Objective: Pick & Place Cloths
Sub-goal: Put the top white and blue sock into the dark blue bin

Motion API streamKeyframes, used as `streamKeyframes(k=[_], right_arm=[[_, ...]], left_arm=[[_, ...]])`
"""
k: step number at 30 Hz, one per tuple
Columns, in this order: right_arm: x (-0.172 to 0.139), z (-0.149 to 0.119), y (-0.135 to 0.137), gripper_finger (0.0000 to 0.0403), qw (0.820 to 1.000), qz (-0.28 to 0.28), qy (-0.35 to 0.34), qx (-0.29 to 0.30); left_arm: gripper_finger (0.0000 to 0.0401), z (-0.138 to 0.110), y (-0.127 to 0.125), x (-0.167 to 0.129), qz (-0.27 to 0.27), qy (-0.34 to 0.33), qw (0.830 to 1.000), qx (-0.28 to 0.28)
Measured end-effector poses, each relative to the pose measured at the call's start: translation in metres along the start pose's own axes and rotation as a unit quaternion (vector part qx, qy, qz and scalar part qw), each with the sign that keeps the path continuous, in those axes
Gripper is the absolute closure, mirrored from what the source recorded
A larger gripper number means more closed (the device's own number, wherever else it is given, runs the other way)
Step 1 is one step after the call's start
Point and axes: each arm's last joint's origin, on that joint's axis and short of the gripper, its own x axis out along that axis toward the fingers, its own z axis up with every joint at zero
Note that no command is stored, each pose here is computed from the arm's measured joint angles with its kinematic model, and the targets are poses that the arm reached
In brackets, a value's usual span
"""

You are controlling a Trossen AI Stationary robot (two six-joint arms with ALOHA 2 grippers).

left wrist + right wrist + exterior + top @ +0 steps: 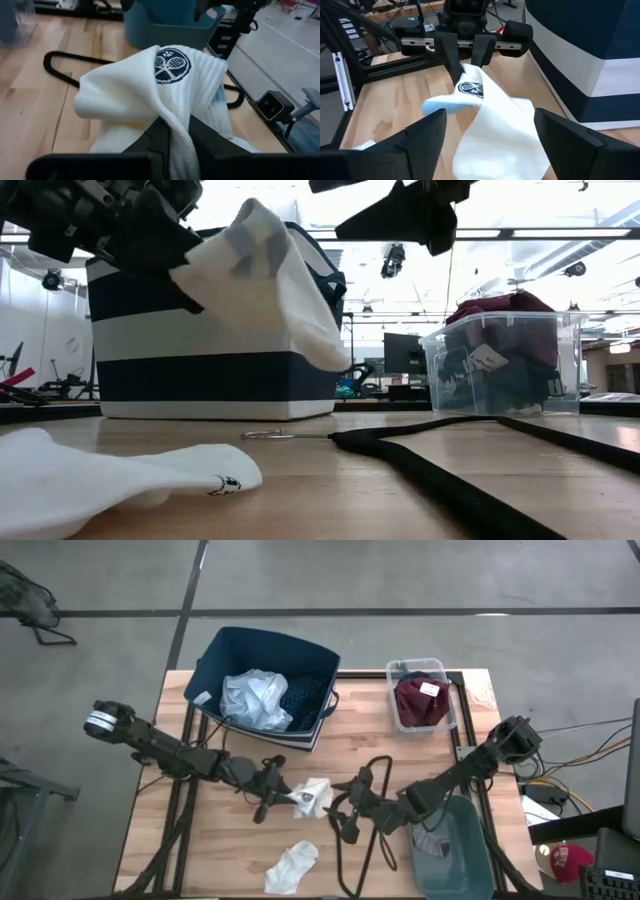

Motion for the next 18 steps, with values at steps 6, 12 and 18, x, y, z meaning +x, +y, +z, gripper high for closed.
streamKeyframes(k=[6, 12, 18], right_arm=[[0.005, 0.004, -0.003, 0.008, 1.0, 0.009, 0.0, -0.011], [0.005, 0.009, 0.001, 0.0071, 0.999, 0.047, 0.001, -0.018], [0.006, 0.012, 0.001, 0.0085, 0.998, 0.049, -0.011, -0.034]], left_arm=[[0.0356, 0.008, -0.002, 0.0, -0.009, -0.044, 0.999, 0.008], [0.0356, 0.01, -0.002, 0.002, -0.009, -0.058, 0.998, 0.011], [0.0356, 0.018, -0.003, 0.004, -0.014, -0.094, 0.995, 0.019]])
